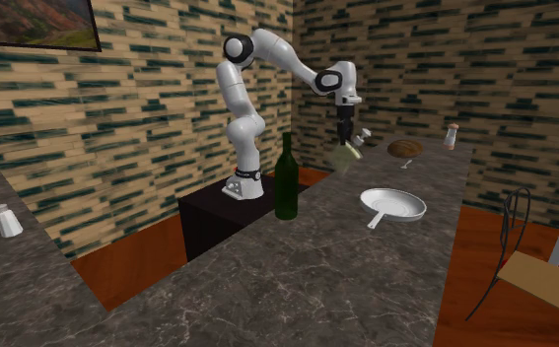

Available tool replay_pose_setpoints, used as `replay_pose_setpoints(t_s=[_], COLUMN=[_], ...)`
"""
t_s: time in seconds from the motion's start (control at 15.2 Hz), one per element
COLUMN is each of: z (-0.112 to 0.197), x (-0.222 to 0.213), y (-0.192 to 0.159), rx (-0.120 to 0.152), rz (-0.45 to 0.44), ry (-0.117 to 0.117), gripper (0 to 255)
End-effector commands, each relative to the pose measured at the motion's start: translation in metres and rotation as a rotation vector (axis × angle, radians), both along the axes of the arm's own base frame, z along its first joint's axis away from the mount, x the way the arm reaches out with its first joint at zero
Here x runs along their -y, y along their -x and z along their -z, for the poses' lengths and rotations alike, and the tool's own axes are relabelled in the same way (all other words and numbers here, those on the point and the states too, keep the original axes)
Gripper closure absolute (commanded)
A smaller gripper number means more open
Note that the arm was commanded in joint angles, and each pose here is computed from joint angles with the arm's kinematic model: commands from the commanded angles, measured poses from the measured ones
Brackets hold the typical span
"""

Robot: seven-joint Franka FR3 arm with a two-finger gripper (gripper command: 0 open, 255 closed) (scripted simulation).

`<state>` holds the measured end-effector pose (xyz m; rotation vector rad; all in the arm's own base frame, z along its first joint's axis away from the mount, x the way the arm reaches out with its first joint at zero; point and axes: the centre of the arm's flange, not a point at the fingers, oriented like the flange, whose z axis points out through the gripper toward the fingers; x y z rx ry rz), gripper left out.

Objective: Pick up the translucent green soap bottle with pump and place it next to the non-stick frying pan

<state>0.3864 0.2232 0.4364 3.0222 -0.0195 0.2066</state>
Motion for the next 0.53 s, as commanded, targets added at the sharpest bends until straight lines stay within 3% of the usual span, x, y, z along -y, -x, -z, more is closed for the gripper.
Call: replay_pose_setpoints(t_s=[0.0, 0.46], z=[0.01, 0.047], x=[0.0, 0.0], y=[0.0, 0.0], rx=[0.001, 0.001], rz=[0.0, 0.0], ry=[-0.001, -0.001], gripper=[255, 255])
